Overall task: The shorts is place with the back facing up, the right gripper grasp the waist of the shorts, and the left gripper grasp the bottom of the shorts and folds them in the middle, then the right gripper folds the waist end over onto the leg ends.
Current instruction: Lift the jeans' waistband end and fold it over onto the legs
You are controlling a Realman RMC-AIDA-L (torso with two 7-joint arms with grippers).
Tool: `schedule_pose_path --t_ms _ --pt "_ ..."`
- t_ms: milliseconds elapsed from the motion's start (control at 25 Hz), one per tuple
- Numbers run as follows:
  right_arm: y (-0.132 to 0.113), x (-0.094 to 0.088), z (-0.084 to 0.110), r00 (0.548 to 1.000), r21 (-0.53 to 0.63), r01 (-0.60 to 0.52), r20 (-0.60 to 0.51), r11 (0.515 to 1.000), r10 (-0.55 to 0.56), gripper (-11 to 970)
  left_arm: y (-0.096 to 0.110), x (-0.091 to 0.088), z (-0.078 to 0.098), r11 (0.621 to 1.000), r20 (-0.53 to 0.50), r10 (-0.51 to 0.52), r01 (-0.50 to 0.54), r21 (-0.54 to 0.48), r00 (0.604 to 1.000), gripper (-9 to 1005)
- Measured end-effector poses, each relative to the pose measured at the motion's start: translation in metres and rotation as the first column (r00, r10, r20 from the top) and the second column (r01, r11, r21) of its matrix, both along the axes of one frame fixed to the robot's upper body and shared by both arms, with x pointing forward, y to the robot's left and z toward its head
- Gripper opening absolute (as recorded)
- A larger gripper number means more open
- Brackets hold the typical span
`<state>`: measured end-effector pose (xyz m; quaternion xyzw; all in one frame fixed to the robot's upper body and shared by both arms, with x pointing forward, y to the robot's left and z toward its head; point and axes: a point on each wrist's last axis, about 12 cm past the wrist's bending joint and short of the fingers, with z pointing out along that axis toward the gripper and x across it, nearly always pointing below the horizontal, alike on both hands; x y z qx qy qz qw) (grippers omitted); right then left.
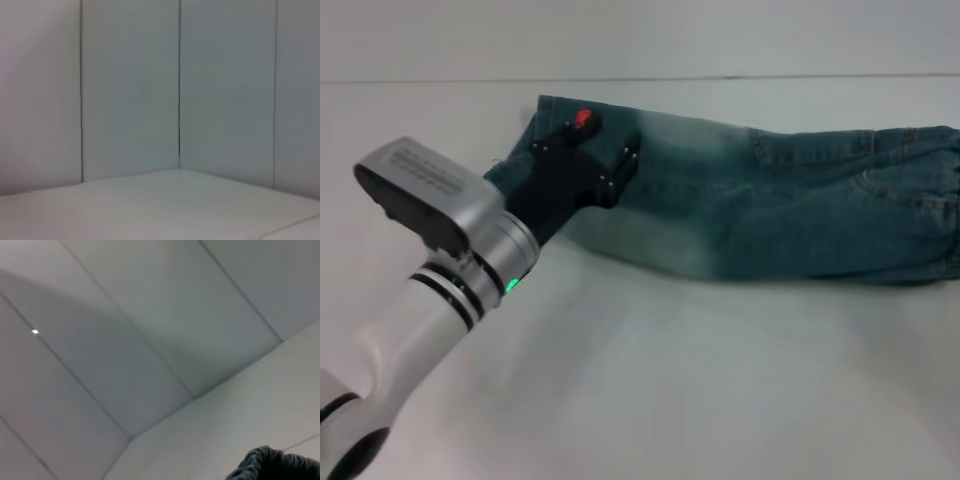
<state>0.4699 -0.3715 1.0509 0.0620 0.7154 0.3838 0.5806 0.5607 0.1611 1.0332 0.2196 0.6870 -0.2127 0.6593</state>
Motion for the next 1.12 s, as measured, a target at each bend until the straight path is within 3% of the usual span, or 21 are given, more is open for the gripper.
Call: schedule_pose_path --t_ms 160,440,600,720,920,1120 --pt "-0.004 -0.017 0.006 0.999 0.017 -0.045 0.021 0.999 0.044 96 -0.013 -0.002 -0.003 0.997 -0.005 -0.045 0.045 0.07 0.999 662" --pt "-0.002 -0.03 0.028 0.978 0.072 -0.183 0.114 0.98 0.174 94 -0.039 -0.005 -0.008 0.971 -0.055 -0.164 0.171 0.17 0.985 334" --pt "0.009 -0.006 0.057 0.94 0.093 -0.298 0.203 0.95 0.275 93 -0.048 -0.01 -0.01 0.952 -0.048 -0.209 0.214 0.218 0.977 177" --pt "0.023 0.021 0.077 0.904 0.099 -0.386 0.241 0.917 0.354 92 -0.052 -0.014 -0.013 0.943 -0.058 -0.233 0.24 0.232 0.971 -5" --pt "0.046 0.069 0.105 0.866 0.067 -0.466 0.239 0.882 0.439 90 -0.06 -0.025 -0.015 0.929 -0.069 -0.287 0.295 0.225 0.955 2" --pt "0.075 0.103 0.121 0.838 0.025 -0.524 0.193 0.851 0.51 89 -0.071 -0.04 -0.014 0.916 -0.06 -0.353 0.358 0.181 0.934 2"
